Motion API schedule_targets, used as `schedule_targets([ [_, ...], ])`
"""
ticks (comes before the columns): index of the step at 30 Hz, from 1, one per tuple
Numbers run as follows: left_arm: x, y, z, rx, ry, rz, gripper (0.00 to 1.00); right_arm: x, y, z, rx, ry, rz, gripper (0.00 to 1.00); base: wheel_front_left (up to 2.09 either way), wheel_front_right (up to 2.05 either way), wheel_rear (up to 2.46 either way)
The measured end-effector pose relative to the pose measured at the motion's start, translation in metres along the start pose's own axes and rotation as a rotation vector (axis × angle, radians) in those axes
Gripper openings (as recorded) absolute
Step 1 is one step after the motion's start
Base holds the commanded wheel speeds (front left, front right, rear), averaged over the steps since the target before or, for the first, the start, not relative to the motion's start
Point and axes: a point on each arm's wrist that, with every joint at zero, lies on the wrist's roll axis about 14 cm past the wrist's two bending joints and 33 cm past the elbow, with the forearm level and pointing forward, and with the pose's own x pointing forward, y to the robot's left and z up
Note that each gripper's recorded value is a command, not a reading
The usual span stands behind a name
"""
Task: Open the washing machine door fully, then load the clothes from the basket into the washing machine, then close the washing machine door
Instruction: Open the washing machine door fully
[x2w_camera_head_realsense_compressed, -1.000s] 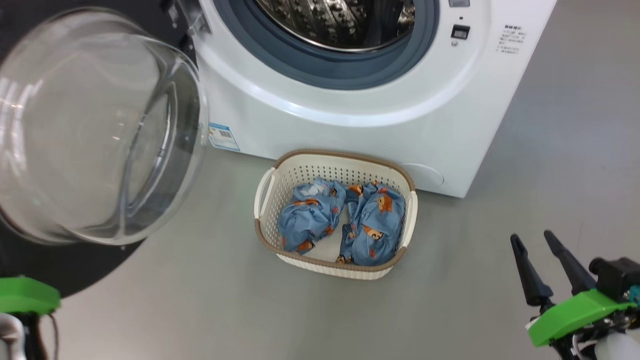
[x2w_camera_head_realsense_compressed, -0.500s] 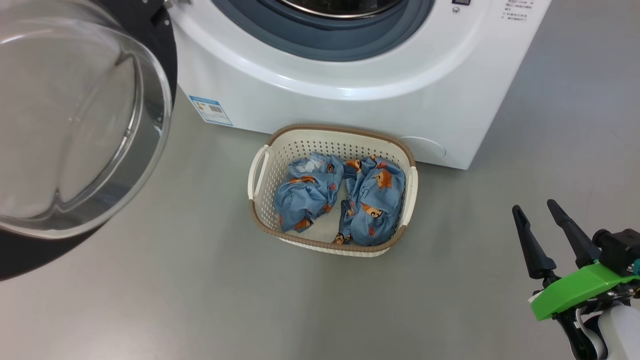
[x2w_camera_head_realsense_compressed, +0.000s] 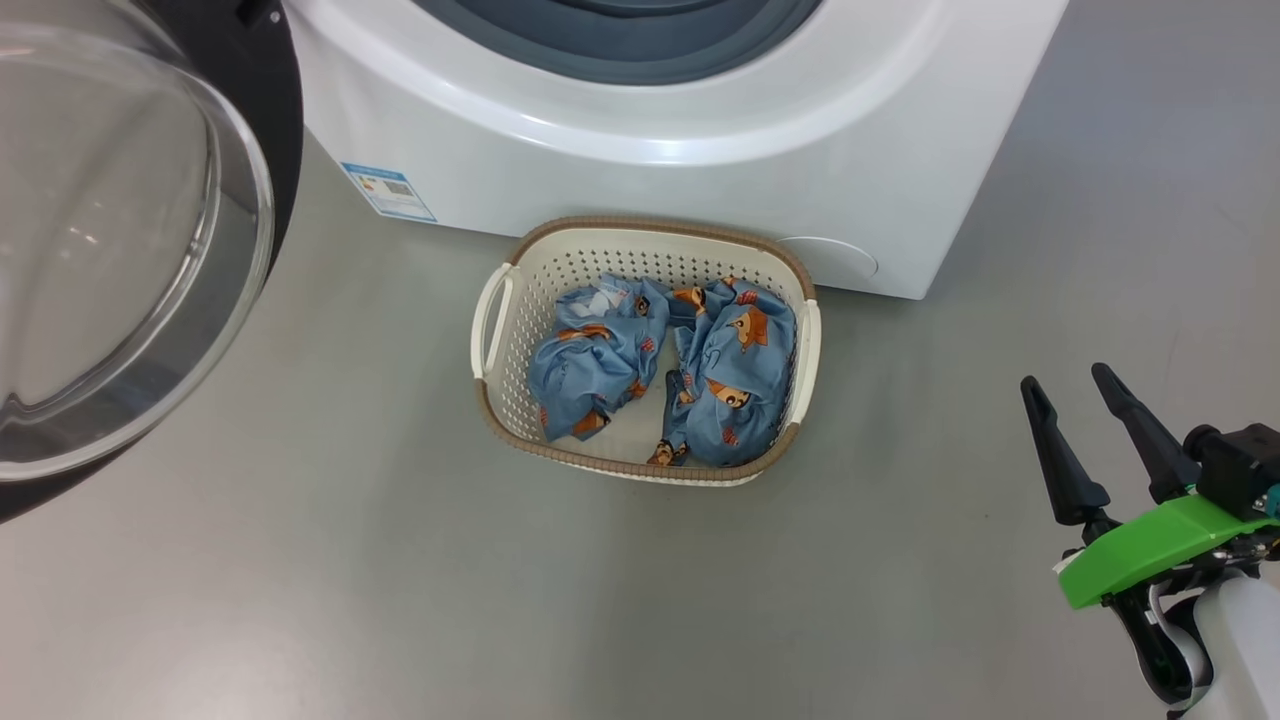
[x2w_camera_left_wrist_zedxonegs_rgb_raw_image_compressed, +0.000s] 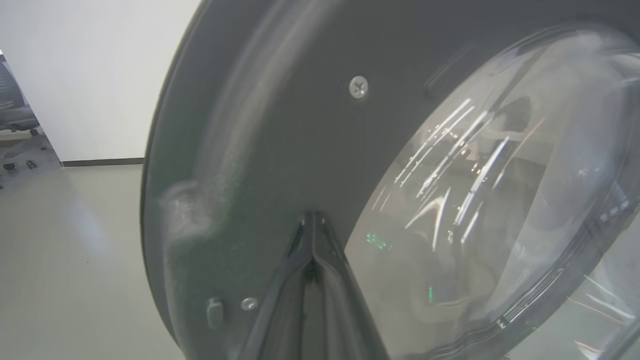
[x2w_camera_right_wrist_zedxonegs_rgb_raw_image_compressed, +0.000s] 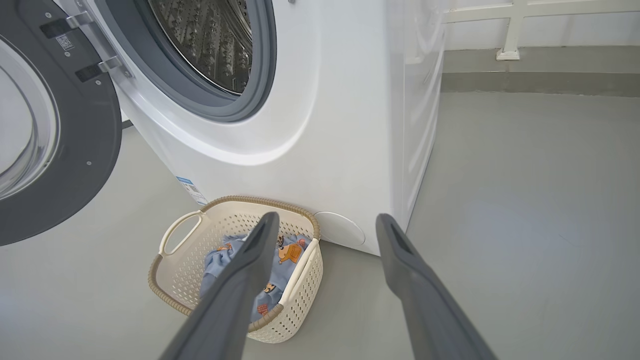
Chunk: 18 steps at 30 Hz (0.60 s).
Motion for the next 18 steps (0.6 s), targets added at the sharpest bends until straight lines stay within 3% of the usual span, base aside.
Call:
schedule_targets([
  [9, -0.005, 0.001, 0.007, -0.019, -0.014, -0.024, 0.00, -0.003, 0.008, 0.016, -0.001, -0.036, 0.005, 1.00, 0.00, 0.00, 0.00],
  [18, -0.048, 0.022, -0.017, -0.075, 0.028, -0.029, 0.00, -0.025, 0.023, 0.026, -0.001, -0.047, 0.010, 1.00, 0.00, 0.00, 0.00],
])
